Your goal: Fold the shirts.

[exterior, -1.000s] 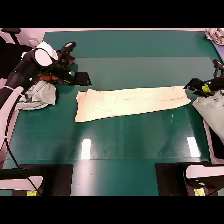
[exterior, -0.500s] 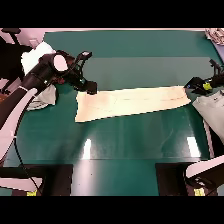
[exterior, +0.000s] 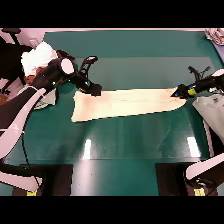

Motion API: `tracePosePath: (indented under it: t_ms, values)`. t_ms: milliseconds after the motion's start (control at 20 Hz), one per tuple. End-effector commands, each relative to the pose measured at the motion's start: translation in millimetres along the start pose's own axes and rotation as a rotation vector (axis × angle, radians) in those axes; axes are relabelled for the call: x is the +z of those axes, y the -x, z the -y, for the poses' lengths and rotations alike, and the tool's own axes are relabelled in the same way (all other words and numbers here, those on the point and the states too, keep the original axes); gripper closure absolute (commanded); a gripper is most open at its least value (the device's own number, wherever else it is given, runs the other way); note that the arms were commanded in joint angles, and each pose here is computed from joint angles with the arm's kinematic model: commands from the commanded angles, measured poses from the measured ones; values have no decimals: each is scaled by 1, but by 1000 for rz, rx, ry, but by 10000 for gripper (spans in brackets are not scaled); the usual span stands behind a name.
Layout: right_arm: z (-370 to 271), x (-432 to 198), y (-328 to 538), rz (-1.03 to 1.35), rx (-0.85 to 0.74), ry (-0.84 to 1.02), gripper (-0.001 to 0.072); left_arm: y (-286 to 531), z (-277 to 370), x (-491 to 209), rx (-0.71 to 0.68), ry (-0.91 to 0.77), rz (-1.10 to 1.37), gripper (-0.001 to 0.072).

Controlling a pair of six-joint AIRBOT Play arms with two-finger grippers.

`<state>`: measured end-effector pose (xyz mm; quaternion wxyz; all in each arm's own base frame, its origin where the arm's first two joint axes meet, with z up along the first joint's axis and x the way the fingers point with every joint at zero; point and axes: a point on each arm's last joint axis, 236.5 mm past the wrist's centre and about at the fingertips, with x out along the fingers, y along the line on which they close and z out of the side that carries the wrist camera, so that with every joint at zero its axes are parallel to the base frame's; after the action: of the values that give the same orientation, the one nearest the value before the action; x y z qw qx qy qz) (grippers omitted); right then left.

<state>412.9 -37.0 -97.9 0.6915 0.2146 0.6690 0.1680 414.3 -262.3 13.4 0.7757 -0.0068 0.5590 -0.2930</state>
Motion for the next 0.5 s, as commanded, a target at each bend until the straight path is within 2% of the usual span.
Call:
tracePosePath:
  t_ms: [0,300,450]
  values:
    - [-31,-3,2,-13,-5,54,678,-11,10,10,-62,22,36,356]
    - [-130,1,37,81,10,43,680,-45,49,16,-77,-174,77,357]
    - [-176,-9,64,140,28,28,681,-61,63,3,-88,-217,37,357]
